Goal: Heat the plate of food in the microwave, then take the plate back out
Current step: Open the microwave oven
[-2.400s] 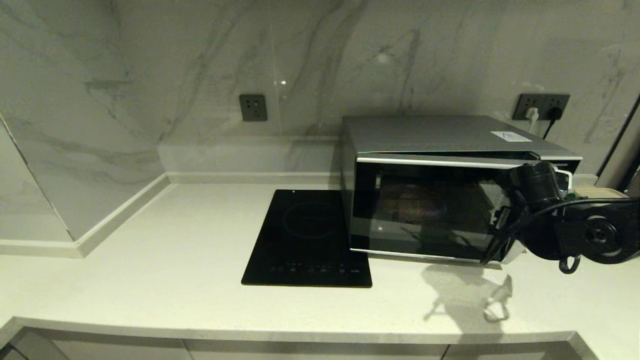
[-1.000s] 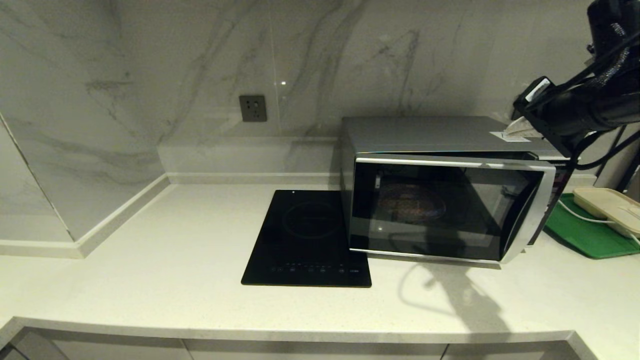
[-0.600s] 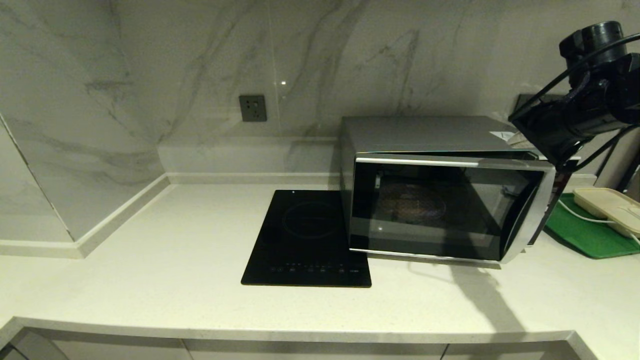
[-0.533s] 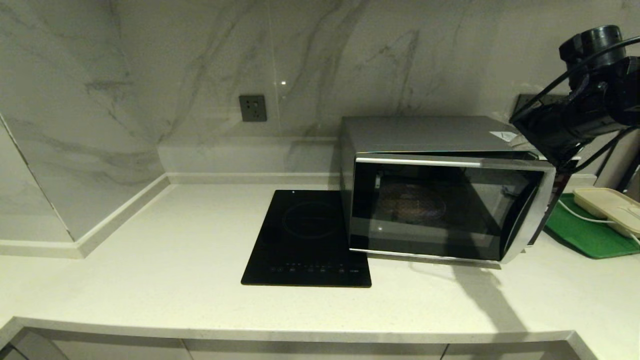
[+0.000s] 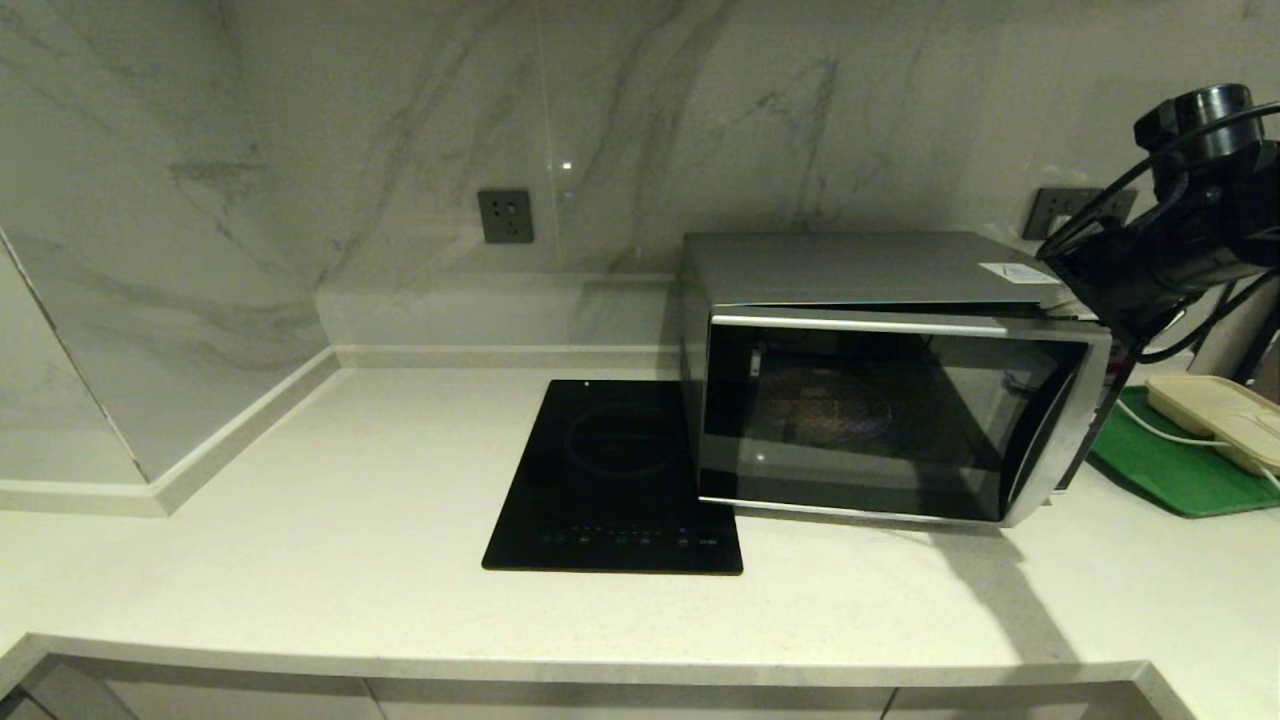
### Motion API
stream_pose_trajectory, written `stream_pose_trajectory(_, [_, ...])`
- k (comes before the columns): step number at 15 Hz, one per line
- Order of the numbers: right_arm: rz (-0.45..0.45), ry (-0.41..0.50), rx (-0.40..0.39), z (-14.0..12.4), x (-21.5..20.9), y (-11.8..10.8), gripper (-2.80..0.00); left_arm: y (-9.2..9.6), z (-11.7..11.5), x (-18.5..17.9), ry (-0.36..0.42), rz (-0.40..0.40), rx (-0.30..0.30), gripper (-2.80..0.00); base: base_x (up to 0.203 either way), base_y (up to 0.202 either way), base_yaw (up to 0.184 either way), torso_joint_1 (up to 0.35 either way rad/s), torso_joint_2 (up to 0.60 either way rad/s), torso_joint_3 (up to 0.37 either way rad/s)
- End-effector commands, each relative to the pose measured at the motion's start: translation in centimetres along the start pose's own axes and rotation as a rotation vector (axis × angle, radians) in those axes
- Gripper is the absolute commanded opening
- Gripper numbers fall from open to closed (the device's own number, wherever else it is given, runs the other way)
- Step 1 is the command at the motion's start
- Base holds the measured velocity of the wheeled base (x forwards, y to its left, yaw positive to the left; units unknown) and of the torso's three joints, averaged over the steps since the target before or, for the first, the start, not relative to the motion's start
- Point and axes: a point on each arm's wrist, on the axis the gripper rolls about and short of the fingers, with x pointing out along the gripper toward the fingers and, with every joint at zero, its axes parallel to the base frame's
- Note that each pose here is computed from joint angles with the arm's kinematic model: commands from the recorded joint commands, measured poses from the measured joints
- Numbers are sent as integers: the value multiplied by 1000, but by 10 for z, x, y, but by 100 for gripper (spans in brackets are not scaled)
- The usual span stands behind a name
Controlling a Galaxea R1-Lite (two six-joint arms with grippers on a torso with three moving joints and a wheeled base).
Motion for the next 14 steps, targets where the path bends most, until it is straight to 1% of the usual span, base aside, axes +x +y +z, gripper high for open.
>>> stream_pose_trajectory(1, [-23,10,4,-1,9,-4,-280,0,0,0,-1,1,-2,-280,0,0,0,0,0,0])
stream_pose_trajectory(5, [-37,31,-4,-4,20,-6,-280,0,0,0,-1,1,0,-280,0,0,0,0,0,0])
stream_pose_trajectory(7, [-38,32,-3,-4,19,-7,-280,0,0,0,-1,1,-2,-280,0,0,0,0,0,0])
stream_pose_trajectory(10, [-2,38,-7,0,-5,-4,-280,0,0,0,-1,1,-2,-280,0,0,0,0,0,0])
stream_pose_trajectory(14, [8,81,-43,1,-59,-11,-280,0,0,0,-1,1,-2,-280,0,0,0,0,0,0])
